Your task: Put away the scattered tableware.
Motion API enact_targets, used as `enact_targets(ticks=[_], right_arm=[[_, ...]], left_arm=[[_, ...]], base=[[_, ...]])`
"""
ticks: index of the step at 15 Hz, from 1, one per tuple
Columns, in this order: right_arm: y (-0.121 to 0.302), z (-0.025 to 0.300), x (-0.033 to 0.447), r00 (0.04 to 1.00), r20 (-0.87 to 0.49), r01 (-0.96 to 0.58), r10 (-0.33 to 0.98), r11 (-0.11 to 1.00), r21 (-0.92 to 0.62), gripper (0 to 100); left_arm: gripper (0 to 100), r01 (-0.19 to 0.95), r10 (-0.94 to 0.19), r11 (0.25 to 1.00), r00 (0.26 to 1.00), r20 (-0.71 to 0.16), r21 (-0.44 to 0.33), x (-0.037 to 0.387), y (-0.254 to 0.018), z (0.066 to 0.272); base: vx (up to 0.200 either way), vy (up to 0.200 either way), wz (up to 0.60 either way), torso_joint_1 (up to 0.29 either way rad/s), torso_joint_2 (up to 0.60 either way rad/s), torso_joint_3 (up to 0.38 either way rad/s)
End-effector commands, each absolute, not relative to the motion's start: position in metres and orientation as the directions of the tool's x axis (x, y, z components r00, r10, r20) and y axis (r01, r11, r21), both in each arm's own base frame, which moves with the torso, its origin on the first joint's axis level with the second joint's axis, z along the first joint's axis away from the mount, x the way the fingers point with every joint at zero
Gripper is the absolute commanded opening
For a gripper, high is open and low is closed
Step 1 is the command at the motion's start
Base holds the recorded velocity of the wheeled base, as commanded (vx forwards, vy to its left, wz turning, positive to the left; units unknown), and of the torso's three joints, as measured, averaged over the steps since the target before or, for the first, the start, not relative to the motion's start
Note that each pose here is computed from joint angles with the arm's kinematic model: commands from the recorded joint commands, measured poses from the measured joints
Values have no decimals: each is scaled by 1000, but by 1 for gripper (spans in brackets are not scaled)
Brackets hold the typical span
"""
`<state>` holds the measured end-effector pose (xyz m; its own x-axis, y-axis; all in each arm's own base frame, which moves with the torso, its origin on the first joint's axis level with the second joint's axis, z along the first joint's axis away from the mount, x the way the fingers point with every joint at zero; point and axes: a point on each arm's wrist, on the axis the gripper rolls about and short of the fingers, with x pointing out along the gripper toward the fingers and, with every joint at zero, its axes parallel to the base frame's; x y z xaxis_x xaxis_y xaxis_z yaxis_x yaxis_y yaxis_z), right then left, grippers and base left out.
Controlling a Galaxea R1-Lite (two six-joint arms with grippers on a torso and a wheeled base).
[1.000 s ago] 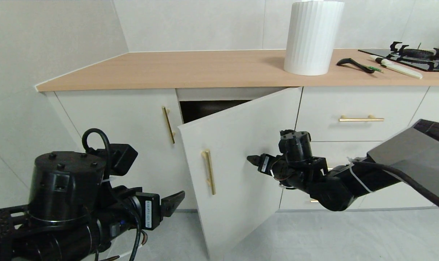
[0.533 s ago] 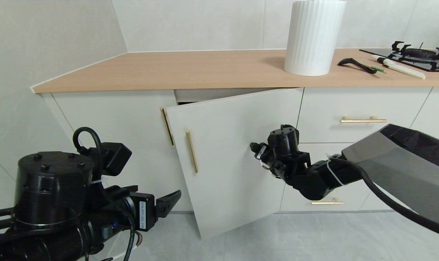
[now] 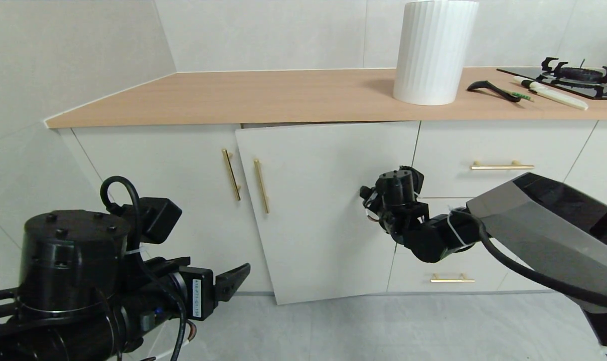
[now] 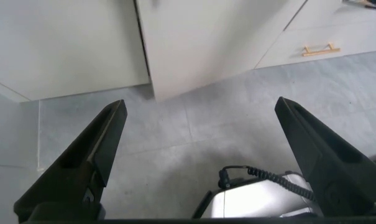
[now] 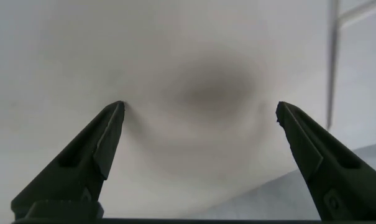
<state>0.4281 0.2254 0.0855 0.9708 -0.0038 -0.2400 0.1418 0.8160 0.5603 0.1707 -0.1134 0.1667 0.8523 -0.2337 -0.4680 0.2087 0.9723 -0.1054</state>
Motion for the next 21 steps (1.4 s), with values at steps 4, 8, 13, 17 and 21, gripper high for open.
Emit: enact_targets(ticks=[4, 8, 13, 17, 21], right_arm=[[220, 81, 438, 971, -233, 173, -47, 813, 556, 100], [216, 82, 441, 973, -224, 180, -61, 810, 558, 100], [215, 90, 437, 974, -216, 185, -74, 809, 558, 100], [187, 170, 377, 993, -95, 114, -75, 833, 542, 100], [120, 224, 251, 994, 83, 36, -71, 929, 367, 100]], left_arm=[[100, 208, -232, 973, 850, -472, -103, 171, -114, 166], [100, 207, -232, 973, 850, -472, -105, 171, -114, 166], [100, 207, -232, 973, 850, -472, -105, 171, -114, 166], [100, 207, -232, 973, 871, -433, -104, 166, -107, 176], [100, 162, -184, 983, 905, -384, -88, 130, -81, 172]], base=[[0, 0, 0, 0, 0, 0], [0, 0, 0, 0, 0, 0], [0, 0, 0, 0, 0, 0], [0, 0, 0, 0, 0, 0], [0, 0, 0, 0, 0, 0]])
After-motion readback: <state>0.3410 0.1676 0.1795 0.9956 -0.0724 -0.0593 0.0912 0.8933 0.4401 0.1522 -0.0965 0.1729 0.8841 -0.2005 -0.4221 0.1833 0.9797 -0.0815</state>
